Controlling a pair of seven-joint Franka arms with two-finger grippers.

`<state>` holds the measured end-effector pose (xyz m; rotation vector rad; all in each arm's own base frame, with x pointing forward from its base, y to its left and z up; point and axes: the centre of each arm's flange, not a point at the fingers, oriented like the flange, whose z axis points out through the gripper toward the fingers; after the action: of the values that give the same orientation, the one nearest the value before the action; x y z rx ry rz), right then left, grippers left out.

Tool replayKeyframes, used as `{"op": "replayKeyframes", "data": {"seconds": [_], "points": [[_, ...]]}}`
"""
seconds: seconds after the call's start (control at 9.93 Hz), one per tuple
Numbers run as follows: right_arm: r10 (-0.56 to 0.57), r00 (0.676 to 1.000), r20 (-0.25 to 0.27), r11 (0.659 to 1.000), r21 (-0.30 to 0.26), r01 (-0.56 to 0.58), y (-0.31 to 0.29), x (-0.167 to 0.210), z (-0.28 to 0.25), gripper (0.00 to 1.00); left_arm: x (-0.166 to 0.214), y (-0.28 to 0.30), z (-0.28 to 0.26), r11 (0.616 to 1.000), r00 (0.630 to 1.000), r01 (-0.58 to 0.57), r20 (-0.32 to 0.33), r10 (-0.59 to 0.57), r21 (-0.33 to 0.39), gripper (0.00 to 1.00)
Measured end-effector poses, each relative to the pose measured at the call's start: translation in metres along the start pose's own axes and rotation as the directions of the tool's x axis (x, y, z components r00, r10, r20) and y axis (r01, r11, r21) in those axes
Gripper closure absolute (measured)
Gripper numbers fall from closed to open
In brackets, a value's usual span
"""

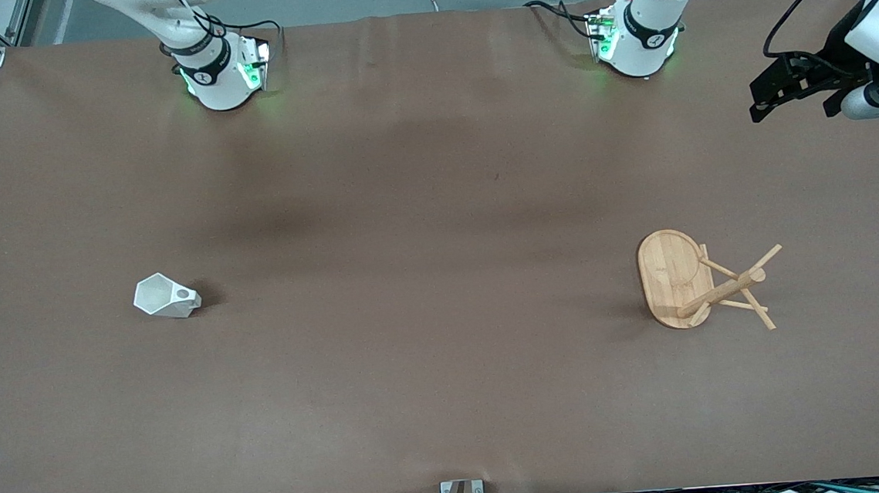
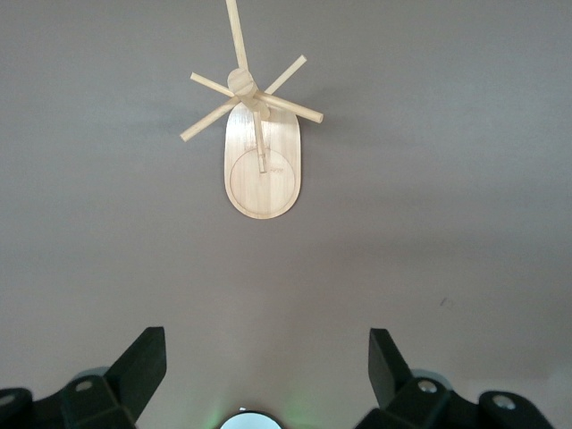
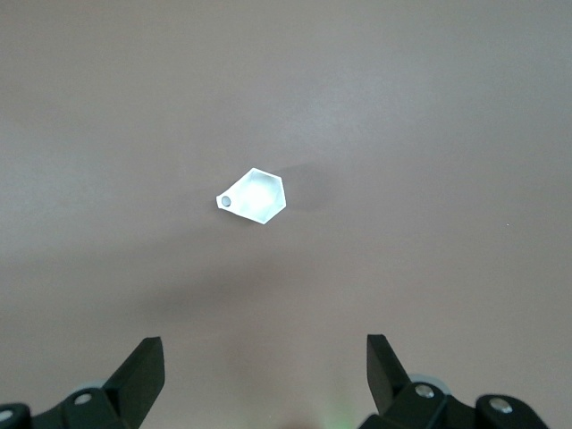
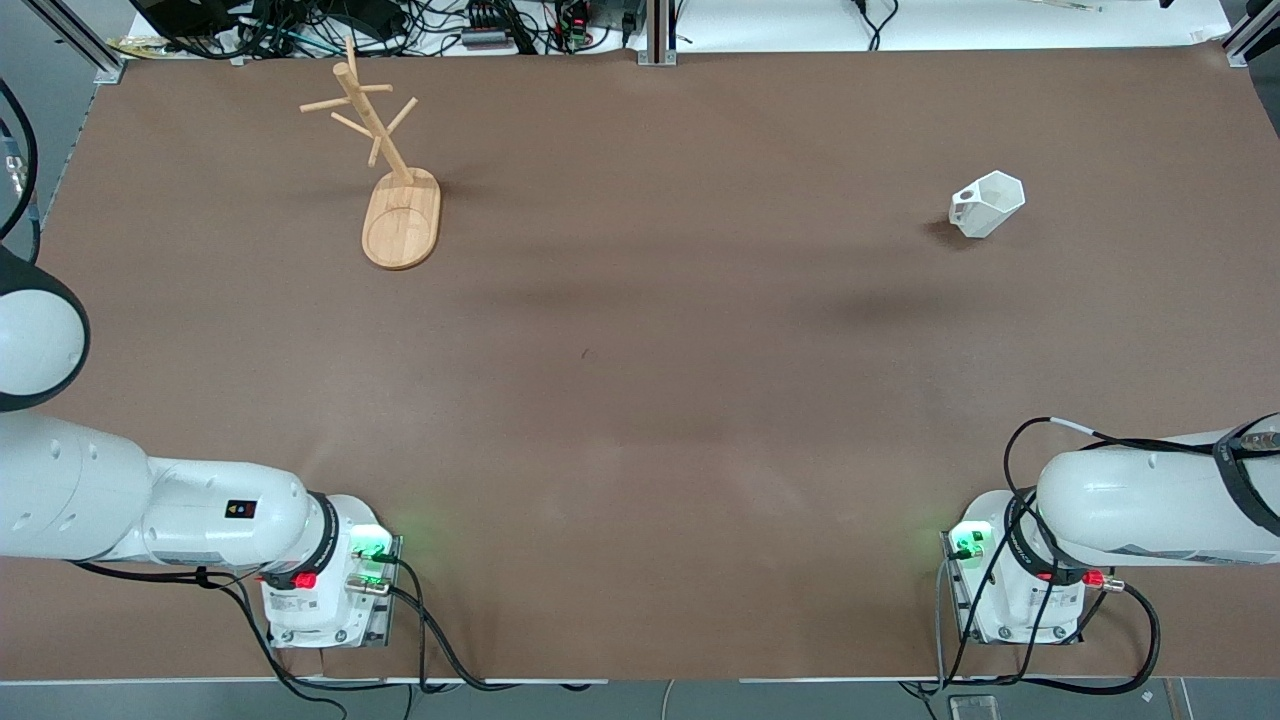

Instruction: Hang cup on rack

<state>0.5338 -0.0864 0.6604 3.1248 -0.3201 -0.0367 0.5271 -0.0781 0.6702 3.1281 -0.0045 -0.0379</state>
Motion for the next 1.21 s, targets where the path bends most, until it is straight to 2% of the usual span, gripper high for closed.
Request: {"op": "replayKeyframes", "data": {"seconds": [0.6, 0.81, 1.01, 1.21], "points": [[0.000, 1.000, 0.004, 1.000, 0.000, 0.000, 0.000, 0.000, 0.001, 0.00, 0.001, 0.000, 0.001, 1.000, 1.000, -0.001, 0.002, 0.001, 0.000, 0.00], [-0.008, 1.000, 0.029, 1.000, -0.002, 0.008, -0.003, 0.007, 0.017, 0.00, 0.002, 0.000, 0.002, 1.000, 1.000, 0.000, 0.003, 0.000, 0.000, 0.00], [-0.037, 0.997, 0.070, 0.999, -0.008, 0.038, -0.016, 0.044, 0.081, 0.00, 0.002, 0.000, 0.003, 1.000, 1.000, 0.000, 0.004, 0.000, 0.000, 0.00], [-0.068, 0.994, 0.087, 0.998, -0.012, 0.069, -0.021, 0.078, 0.166, 0.00, 0.003, -0.001, 0.004, 1.000, 1.000, 0.001, 0.004, -0.001, 0.000, 0.00]]}}
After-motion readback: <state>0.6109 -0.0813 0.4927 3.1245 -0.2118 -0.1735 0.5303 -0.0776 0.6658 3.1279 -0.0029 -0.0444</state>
